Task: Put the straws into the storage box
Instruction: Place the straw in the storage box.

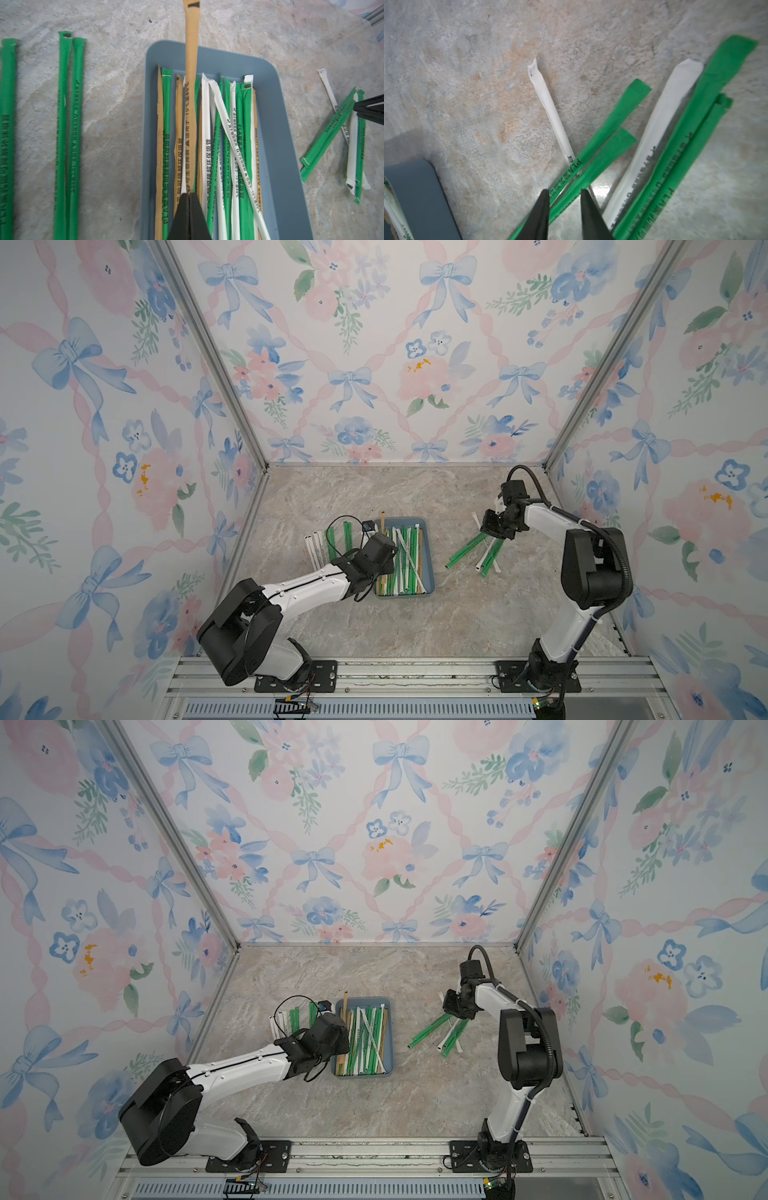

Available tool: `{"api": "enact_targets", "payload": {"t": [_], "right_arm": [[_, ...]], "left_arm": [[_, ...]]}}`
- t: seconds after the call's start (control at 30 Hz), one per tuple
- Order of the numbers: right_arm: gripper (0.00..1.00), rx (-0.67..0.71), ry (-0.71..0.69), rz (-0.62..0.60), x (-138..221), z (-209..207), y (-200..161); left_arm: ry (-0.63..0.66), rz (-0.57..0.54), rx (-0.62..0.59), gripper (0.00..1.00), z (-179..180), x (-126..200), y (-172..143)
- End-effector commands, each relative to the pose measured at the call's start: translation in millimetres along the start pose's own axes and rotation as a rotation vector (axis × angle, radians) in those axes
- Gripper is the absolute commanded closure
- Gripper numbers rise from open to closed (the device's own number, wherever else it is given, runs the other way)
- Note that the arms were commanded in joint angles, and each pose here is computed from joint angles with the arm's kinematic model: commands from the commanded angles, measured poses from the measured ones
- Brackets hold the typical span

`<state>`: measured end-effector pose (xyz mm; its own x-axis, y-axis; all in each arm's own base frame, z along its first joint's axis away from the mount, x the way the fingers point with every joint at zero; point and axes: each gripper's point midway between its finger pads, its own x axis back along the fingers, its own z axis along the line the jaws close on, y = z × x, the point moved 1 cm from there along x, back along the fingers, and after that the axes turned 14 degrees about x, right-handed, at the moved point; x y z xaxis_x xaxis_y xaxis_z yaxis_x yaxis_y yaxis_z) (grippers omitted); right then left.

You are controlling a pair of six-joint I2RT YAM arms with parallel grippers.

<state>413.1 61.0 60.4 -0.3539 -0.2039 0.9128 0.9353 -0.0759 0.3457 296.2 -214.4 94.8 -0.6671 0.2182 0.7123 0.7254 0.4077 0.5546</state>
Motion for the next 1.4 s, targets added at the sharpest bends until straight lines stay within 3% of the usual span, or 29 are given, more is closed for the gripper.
{"api": "enact_targets", "payload": {"t": [0.0, 0.73, 1.03, 1.37], "right_arm": [[0.72, -0.018, 0.009, 0.033, -9.9, 3.1, -6.3], [0.73, -0.010, -0.026, 0.084, -23.3, 3.5, -14.0], [0.90, -0.002, -0.040, 0.096, -24.7, 1.4, -18.1], [0.91, -0.011, -0.021, 0.042, 3.9, 11.1, -11.9]], "left_arm": [[0.011, 0.007, 0.003, 1.00, -4.0, -4.7, -3.8], [0.031, 0.065, -0.042, 1.00, -1.7, -11.8, -33.7], [0.037, 0.062, -0.039, 1.00, 3.0, -9.9, -35.6], [0.033, 0.081, -0.056, 1.00, 1.9, -10.3, -42.8]]}}
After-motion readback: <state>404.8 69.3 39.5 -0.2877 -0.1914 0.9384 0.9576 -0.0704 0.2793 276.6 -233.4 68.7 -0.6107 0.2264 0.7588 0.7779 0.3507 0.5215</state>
